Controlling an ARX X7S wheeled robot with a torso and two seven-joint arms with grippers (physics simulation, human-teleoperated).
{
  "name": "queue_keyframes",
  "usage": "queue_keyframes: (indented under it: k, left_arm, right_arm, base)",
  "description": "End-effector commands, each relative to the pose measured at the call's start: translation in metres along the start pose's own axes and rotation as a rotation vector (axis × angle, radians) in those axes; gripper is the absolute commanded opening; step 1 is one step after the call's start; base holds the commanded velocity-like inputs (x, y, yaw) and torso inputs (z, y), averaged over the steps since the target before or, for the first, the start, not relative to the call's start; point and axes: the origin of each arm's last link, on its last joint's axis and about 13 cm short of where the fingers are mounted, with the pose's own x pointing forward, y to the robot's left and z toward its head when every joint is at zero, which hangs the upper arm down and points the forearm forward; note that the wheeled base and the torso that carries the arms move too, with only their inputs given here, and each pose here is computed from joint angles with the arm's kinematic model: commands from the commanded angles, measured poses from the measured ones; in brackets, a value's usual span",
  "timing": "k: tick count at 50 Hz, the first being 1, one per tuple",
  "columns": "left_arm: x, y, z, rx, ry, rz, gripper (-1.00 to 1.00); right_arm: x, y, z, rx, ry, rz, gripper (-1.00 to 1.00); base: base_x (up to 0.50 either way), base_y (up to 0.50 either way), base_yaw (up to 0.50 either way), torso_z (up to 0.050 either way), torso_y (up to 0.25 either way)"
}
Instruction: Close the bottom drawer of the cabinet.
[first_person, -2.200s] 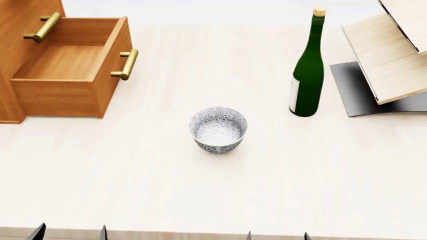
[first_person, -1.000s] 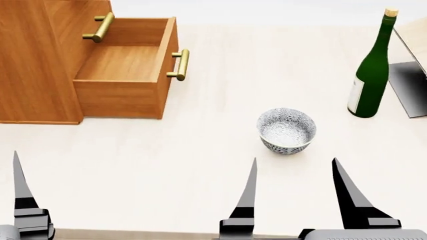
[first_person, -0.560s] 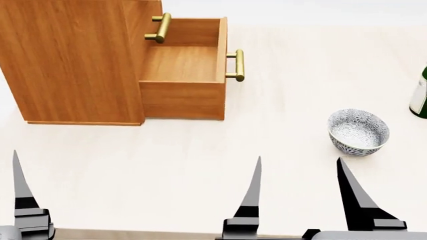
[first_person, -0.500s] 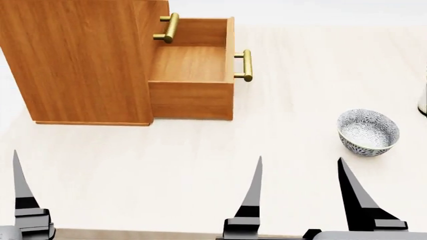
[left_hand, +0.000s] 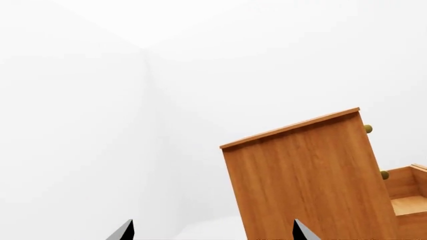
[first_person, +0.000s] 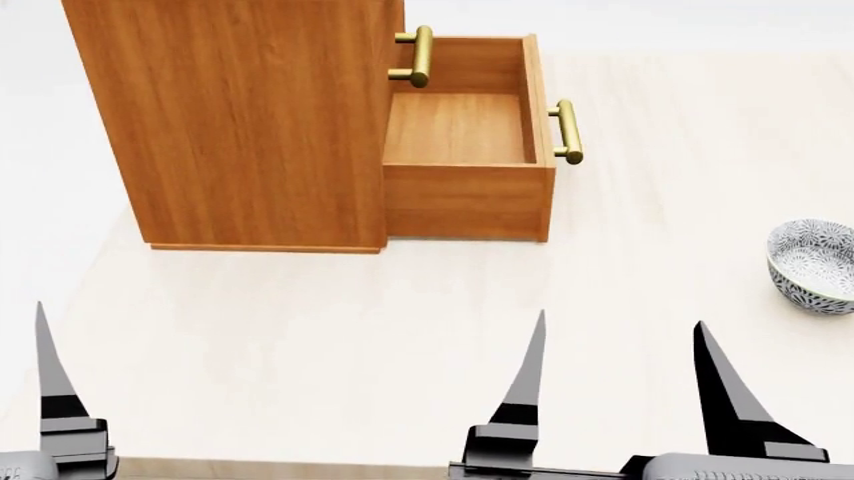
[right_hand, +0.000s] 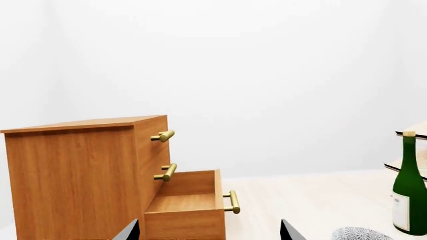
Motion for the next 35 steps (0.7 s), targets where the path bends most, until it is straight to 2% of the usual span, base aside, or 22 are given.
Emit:
queue_keyframes:
  k: [1, 5, 35]
  left_arm:
    - [-0.0003, -0.0012, -0.0002, 0.001, 0.001, -0.002, 1.0]
    - [-0.0004, -0.0009, 0.0004, 0.0, 0.001, 0.002, 1.0]
    - [-0.0016, -0.0008, 0.0009, -0.002, 0.001, 0.003, 1.0]
  right_arm:
    - [0.0005, -0.0016, 0.0014, 0.028, 0.021, -0.016, 1.0]
    - [-0.0011, -0.0007, 0.0043, 0.089, 0.022, 0.027, 1.0]
    - [0.001, 0.0, 0.0041, 0.079, 0.031, 0.028, 1.0]
  base:
    - [0.0, 0.0, 0.0, 0.0, 0.0]
    - [0.04, 0.0, 0.0, 0.0, 0.0]
    - [0.49, 0.0, 0.0, 0.0, 0.0]
